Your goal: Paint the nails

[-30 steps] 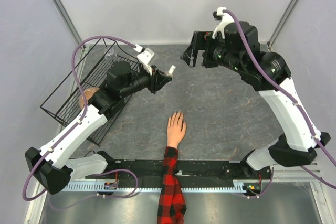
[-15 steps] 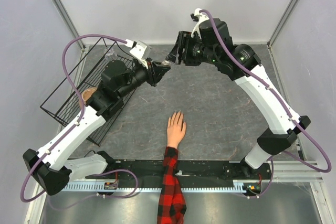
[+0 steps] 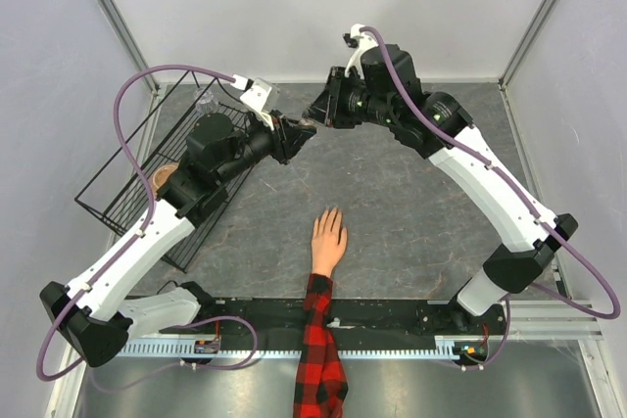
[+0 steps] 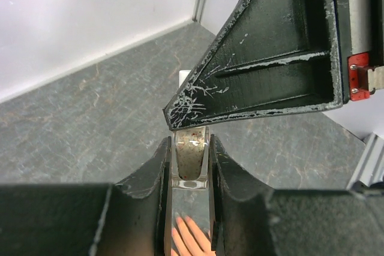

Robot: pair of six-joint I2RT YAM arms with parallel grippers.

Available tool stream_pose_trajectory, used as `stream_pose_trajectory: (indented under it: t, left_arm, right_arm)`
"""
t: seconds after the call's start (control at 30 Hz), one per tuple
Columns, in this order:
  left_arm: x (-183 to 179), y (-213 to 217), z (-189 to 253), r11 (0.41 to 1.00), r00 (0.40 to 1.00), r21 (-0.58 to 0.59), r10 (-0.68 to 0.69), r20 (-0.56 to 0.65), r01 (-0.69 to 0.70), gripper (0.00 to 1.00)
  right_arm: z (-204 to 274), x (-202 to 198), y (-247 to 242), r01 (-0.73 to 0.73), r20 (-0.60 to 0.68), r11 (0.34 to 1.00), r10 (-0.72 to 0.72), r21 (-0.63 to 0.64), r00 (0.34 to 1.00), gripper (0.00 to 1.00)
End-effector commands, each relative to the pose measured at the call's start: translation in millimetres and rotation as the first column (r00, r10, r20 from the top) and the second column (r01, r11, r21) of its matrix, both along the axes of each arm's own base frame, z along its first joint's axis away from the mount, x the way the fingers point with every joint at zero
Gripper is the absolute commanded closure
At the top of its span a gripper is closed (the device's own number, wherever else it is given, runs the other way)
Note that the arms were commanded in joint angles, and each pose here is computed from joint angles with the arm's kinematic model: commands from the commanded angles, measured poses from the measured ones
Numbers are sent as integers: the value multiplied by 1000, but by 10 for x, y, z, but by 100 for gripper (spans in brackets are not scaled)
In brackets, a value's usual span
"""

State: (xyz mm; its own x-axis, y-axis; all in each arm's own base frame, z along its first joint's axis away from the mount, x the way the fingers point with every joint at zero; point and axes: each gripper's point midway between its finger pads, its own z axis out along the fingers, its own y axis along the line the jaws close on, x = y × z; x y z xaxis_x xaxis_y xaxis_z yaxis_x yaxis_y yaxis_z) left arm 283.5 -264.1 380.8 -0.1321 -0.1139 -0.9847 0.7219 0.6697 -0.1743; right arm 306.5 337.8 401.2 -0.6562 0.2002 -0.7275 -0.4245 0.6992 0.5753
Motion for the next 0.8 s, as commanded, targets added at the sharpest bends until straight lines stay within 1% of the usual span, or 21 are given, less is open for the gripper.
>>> stream_pose_trajectory:
  t: [0.0,0.07,0.13,0.17,0.2,0.23,0.27,0.3,0.33,0.37,0.4,0.43,0.47,0.5,0.53,0.57,0.6,0.63,0.7,0.73,0.77]
  left_arm:
    - [-414,-75,596,975,980,-132,-169,101,181,98]
    - [-647,-137,630,941,949,-139,-294,117,308,98]
    - [-833,-150,652,892,909,-175,-403,106,416,98]
    - [-1162,-189,641,796,812,-162,-573,113,584,98]
    - [-1354,-144,848,711,742,-214,-651,159,669,98]
    - [-1561,-145,703,608,635,-199,-763,121,768,98]
    - [-1684,-120,721,548,580,-271,-813,50,792,98]
    - [-1766,-92,773,504,541,-247,-833,113,828,98]
    - [-1814,-81,738,476,509,-243,-855,97,846,98]
    - [-1827,-69,750,477,510,-249,-855,90,843,98]
    - [-1752,-99,699,515,541,-250,-839,47,820,98]
    - [-1712,-90,742,564,593,-247,-803,58,788,98]
    - [-1639,-97,730,606,630,-192,-769,108,772,98]
    - [-1589,-88,684,647,668,-197,-742,57,736,98]
    - [-1466,-87,715,705,726,-194,-684,69,682,98]
    - [-1428,-75,730,729,746,-162,-658,101,665,98]
    - [-1403,-63,774,746,761,-154,-639,108,648,98]
    - [-1291,-59,747,787,803,-163,-590,84,596,98]
    - [-1168,-30,746,832,845,-149,-524,104,534,98]
    - [-1032,0,748,872,886,-157,-452,104,463,98]
    - [-965,28,762,892,901,-141,-414,133,430,98]
  right_arm:
    - [139,-193,-30,-94,88,996,93,12,992,100]
    - [98,-415,94,-290,174,957,284,10,943,100]
    - [317,-785,81,-485,310,873,448,51,839,100]
    - [365,-1141,154,-668,383,738,593,92,708,100]
    - [534,-1384,69,-732,454,673,621,110,639,100]
    - [804,-1558,38,-787,541,594,612,166,577,100]
    - [719,-1699,9,-830,533,529,658,177,533,100]
    - [735,-1758,2,-850,533,492,676,188,509,100]
    - [761,-1806,-8,-861,523,464,690,210,500,100]
    - [734,-1798,-3,-859,515,466,693,213,504,100]
    - [727,-1790,-6,-851,517,481,685,210,514,100]
    - [703,-1785,-18,-842,505,496,682,211,529,100]
    - [718,-1776,-27,-836,513,510,671,205,535,100]
    - [723,-1736,-19,-823,509,528,660,208,552,100]
    - [745,-1729,-21,-813,487,542,663,212,568,100]
    - [736,-1656,3,-796,486,571,648,200,587,100]
    - [728,-1483,30,-728,461,653,590,211,663,92]
    - [705,-1424,18,-692,423,691,574,210,701,78]
    - [688,-1218,3,-588,385,780,485,214,785,33]
    - [650,-987,-58,-452,338,865,369,216,866,24]
    - [631,-830,-125,-350,307,912,278,215,910,18]
